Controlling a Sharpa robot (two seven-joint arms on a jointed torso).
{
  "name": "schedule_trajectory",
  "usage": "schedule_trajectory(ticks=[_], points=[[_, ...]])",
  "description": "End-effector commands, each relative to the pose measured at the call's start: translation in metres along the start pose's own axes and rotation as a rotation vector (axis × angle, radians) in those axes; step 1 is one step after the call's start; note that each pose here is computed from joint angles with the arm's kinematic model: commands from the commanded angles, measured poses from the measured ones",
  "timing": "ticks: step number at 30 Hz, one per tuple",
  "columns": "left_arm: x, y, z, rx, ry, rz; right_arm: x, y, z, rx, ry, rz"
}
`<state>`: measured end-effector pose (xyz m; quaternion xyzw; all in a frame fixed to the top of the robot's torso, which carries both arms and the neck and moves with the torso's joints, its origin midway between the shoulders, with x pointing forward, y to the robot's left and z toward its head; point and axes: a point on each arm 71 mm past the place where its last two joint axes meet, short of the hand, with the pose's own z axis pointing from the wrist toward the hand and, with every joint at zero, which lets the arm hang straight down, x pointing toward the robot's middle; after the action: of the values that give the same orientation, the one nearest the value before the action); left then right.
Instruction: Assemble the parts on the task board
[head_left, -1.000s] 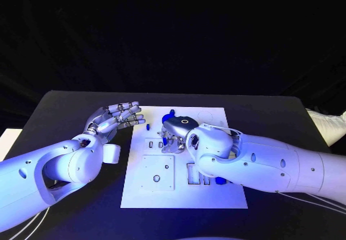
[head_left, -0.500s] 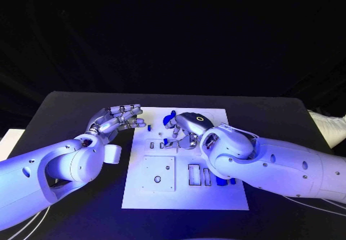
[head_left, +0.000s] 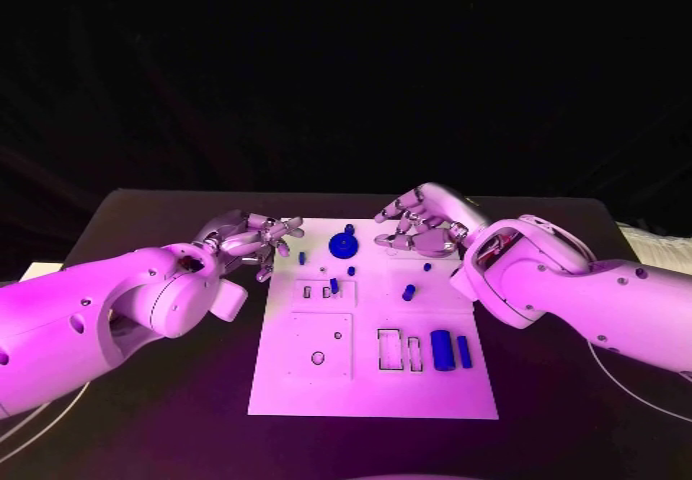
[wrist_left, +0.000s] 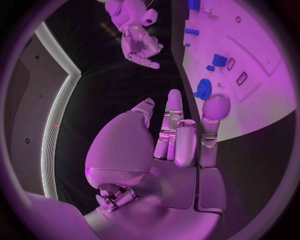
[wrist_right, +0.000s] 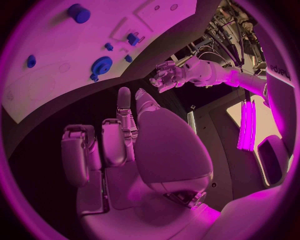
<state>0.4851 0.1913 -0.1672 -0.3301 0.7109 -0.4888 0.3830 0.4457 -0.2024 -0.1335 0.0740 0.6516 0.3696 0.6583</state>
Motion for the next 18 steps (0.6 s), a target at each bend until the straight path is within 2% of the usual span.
schedule_trajectory(ticks=[1,3,7,14,18], points=[[0.0054,0.004,0.0055,-0.241,0.133,0.424,-0.011,-0.012,0.0,0.052,-0.079,0.161],[0.0052,-0.0003,0.0091,-0.296,0.139,0.506,-0.014,-0.017,-0.001,0.083,-0.09,0.171],[0.0069,-0.0088,0.018,-0.384,0.155,0.6,-0.016,-0.024,-0.001,0.125,-0.097,0.181],[0.0196,-0.0158,0.0353,-0.453,0.227,0.706,-0.016,-0.029,0.0,0.162,-0.087,0.179],[0.0261,-0.0181,0.045,-0.472,0.24,0.756,-0.015,-0.031,0.001,0.174,-0.079,0.177]])
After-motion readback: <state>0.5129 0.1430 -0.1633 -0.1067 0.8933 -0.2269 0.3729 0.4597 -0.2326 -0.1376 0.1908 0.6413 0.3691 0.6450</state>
